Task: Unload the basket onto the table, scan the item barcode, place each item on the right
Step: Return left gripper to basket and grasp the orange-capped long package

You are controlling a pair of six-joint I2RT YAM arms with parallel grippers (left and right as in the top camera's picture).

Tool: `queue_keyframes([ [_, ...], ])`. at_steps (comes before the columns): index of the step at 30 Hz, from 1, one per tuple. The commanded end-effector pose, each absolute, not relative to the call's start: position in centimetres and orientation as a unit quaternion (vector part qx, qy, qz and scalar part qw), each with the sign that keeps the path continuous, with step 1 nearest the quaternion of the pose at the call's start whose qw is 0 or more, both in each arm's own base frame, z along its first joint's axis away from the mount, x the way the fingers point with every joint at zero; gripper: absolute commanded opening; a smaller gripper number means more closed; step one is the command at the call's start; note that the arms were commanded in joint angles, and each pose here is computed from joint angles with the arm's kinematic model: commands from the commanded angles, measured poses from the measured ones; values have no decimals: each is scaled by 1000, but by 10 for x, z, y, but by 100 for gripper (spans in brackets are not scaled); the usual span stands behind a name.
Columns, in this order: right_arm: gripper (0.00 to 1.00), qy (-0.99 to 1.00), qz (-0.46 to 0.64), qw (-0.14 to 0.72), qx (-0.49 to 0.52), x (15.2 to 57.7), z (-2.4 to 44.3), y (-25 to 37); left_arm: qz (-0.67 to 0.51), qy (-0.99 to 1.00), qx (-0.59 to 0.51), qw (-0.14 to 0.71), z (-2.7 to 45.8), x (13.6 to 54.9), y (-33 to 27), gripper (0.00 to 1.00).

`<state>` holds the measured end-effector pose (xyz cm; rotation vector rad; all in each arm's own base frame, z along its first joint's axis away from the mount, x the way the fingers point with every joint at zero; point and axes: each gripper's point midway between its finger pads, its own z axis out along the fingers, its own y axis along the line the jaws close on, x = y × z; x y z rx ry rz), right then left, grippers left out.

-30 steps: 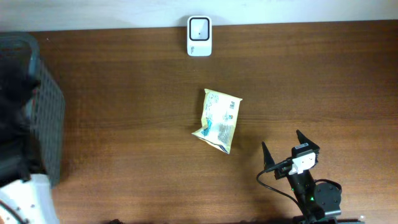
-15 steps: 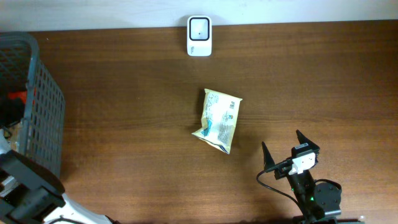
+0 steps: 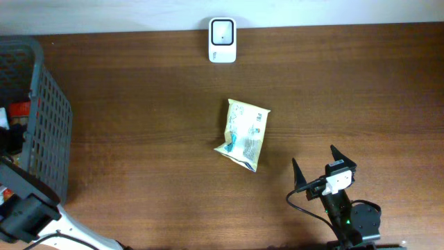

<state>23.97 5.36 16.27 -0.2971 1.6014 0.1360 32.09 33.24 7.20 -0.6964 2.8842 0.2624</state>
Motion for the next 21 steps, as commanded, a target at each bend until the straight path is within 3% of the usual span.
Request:
queue_keyframes([
  [1,99,715,67,683,-133,239,161,56,72,970,-219,72,56,322,331,100],
  [9,99,715,67,683,-133,239,161,56,76,971,-225,23,11,307,343,99],
  [10,99,715,67,683,-133,239,161,56,72,971,-225,19,7,306,342,90],
  [11,99,715,67,683,-133,239,161,56,72,971,-225,19,7,306,342,68],
  [15,99,715,67,683,-133,239,161,56,65,972,-225,15,7,304,338,12],
  [16,99,715,67,683,-133,239,161,56,64,972,-225,14,8,304,338,3],
  [19,99,715,67,683,-133,239,161,56,71,964,-253,34,26,313,343,0],
  [21,99,715,67,683,-133,239,161,56,32,960,-251,116,74,344,338,0],
])
